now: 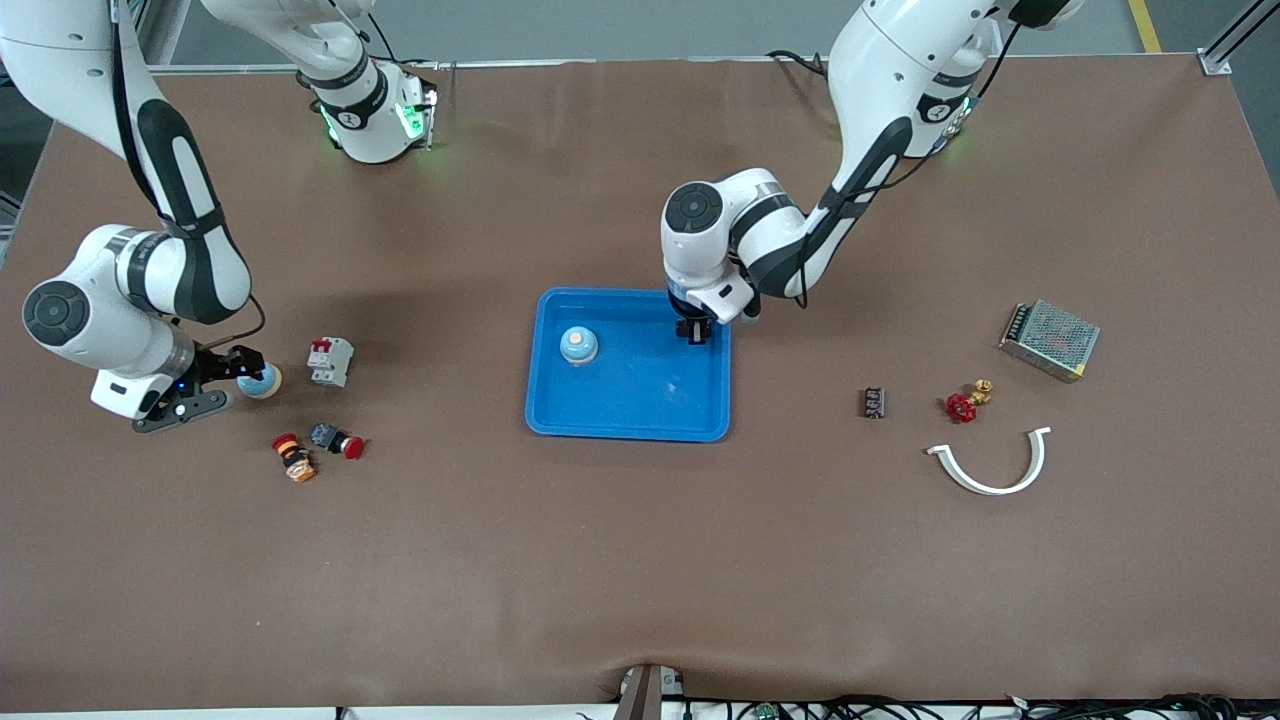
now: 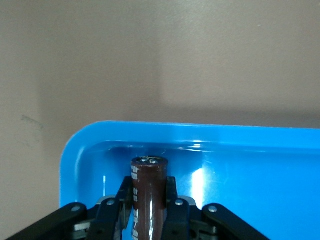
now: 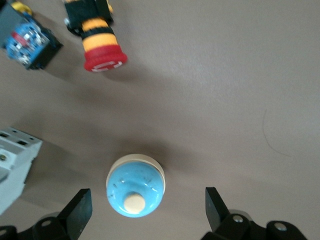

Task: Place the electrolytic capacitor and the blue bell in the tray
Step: 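Grasp the second bell with the right gripper while the left gripper carries capacitor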

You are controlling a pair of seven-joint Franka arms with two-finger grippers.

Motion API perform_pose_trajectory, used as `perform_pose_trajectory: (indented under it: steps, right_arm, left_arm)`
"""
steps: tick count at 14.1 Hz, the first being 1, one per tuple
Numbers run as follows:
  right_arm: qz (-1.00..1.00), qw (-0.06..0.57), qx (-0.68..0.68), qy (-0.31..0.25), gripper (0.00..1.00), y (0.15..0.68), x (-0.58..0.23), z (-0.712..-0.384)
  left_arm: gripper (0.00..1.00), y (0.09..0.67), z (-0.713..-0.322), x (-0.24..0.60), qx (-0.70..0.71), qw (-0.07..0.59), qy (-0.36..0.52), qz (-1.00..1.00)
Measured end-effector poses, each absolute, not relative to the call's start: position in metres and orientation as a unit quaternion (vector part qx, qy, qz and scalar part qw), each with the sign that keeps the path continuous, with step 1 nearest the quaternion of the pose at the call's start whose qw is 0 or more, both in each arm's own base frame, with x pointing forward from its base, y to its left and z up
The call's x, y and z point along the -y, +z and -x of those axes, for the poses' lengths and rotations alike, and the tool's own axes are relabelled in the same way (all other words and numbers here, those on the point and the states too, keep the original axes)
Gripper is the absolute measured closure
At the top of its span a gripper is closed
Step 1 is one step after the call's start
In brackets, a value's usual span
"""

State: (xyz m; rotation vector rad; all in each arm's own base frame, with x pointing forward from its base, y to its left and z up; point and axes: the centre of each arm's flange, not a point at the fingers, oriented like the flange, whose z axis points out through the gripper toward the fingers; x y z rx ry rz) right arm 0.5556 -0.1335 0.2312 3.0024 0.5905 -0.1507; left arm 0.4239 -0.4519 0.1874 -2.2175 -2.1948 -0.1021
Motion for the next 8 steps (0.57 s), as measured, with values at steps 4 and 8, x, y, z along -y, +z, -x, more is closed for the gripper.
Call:
perform_pose_trajectory:
  steps: [4,8]
  right_arm:
    - [-0.981,0.021,-0.181,-0.063,0.0,0.211,0.134,-0.544]
    - [-0.981,0.014,-0.185,-0.062,0.0,0.19,0.131,-0.534]
  left_arm:
    - [0.7,0.187,-0.425,0.455,0.702,0.011,-0.04,0.711]
    - [0.7,0.187,-0.433,0.457,0.705,0.02,-0.044,0.707]
